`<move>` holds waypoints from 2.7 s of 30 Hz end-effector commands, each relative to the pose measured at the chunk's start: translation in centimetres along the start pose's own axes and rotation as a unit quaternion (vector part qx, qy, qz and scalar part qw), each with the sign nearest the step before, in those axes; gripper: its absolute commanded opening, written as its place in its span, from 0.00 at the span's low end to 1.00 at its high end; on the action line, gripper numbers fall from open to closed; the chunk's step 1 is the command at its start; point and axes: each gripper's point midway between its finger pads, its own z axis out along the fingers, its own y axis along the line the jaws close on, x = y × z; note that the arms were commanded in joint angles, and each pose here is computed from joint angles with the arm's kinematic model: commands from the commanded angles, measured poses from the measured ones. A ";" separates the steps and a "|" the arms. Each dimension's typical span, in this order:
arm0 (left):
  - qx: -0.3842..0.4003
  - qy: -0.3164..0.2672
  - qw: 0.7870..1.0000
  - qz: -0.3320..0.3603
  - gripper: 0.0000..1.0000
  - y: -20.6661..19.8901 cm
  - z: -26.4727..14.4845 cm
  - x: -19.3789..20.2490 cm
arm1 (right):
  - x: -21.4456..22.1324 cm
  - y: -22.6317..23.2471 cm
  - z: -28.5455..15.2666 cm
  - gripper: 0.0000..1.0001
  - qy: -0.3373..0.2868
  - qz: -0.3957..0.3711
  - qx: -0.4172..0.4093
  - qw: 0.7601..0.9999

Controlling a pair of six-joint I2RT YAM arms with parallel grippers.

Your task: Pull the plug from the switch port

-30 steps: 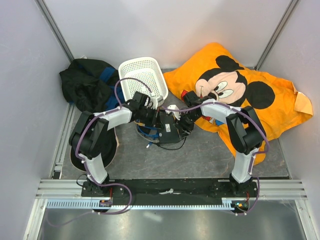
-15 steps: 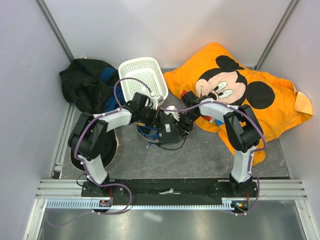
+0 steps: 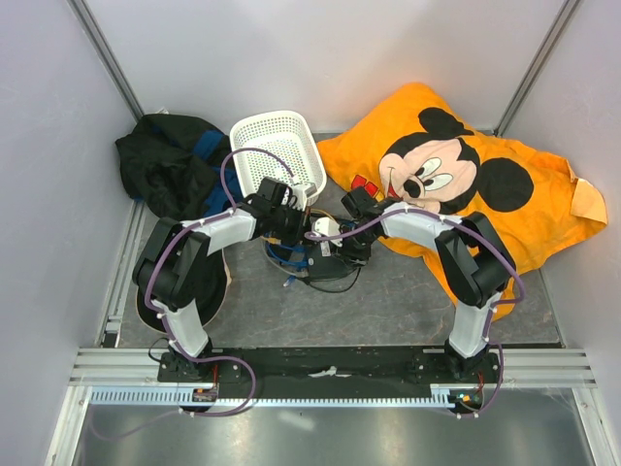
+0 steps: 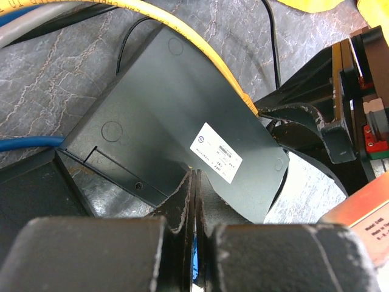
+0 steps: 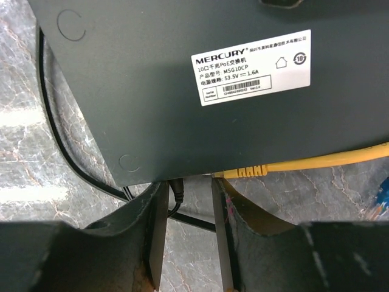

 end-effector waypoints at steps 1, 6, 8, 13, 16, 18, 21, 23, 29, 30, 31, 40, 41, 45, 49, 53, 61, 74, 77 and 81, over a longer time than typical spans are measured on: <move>-0.080 0.077 0.994 -0.017 0.02 4.3 0.5 5.3 | 2.4 1.6 3.1 0.38 0.036 0.011 -0.016 0.999; -0.080 0.078 0.993 -0.020 0.02 4.3 0.5 5.6 | 2.9 1.5 2.8 0.19 0.039 -0.001 -0.001 0.999; -0.087 0.083 0.992 -0.024 0.02 4.4 0.4 6.0 | 3.2 1.4 2.7 0.05 0.047 -0.007 0.004 0.999; -0.120 0.099 0.987 -0.034 0.02 4.9 0.6 7.3 | 4.3 1.9 1.8 0.00 0.065 -0.036 0.006 0.997; -0.128 0.109 0.985 -0.031 0.02 4.9 1.0 7.6 | 5.1 2.0 1.3 0.00 0.076 -0.059 0.013 0.995; -0.132 0.116 0.984 -0.028 0.02 4.9 1.2 7.9 | 5.8 2.2 1.2 0.00 0.088 -0.067 0.014 0.994; -0.143 0.124 0.982 -0.026 0.02 5.0 1.6 8.2 | 6.8 2.2 1.1 0.00 0.105 -0.071 0.017 0.992; -0.148 0.130 0.980 -0.019 0.02 4.9 1.9 8.5 | 7.1 2.1 0.9 0.00 0.110 -0.073 0.023 0.991; -0.147 0.141 0.979 -0.007 0.02 4.5 2.5 9.0 | 7.8 1.2 -0.1 0.00 0.128 -0.092 0.049 0.986; -0.147 0.142 0.979 -0.008 0.02 4.5 2.5 9.1 | 7.9 1.1 -0.3 0.00 0.129 -0.096 0.055 0.986; -0.147 0.143 0.979 -0.008 0.02 4.6 2.6 9.0 | 8.2 0.8 -0.5 0.00 0.132 -0.096 0.061 0.985; -0.147 0.151 0.978 -0.001 0.02 4.6 3.2 9.1 | 10.1 -0.1 -1.3 0.00 0.159 -0.134 0.095 0.974; -0.148 0.154 0.977 0.000 0.02 4.7 3.3 9.3 | 10.3 -0.2 -1.3 0.00 0.158 -0.143 0.104 0.971; -0.145 0.157 0.977 0.012 0.02 4.4 3.7 9.3 | 11.0 -0.2 -1.3 0.00 0.169 -0.163 0.105 0.966; -0.151 0.169 0.973 0.041 0.02 3.6 4.4 10.0 | 11.6 -0.6 -1.6 0.00 0.182 -0.172 0.107 0.962; -0.158 0.170 0.970 0.067 0.02 3.5 4.7 9.8 | 11.0 -1.3 -2.2 0.00 0.175 -0.163 0.111 0.965; -0.087 0.049 0.993 0.059 0.02 0.0 1.9 -0.2 | 7.8 0.5 -2.3 0.00 0.083 -0.092 0.103 0.987; 0.057 0.039 0.997 -0.036 0.02 -5.3 1.3 0.7 | 6.6 1.4 -1.5 0.00 0.052 0.004 0.076 0.996; 0.064 0.049 0.996 -0.041 0.02 -5.6 0.8 1.9 | 6.8 1.4 -1.3 0.00 0.052 0.003 0.075 0.996; 0.048 0.068 0.995 -0.048 0.02 -4.8 0.3 4.6 | 5.6 1.1 -1.5 0.00 0.033 0.005 0.074 0.997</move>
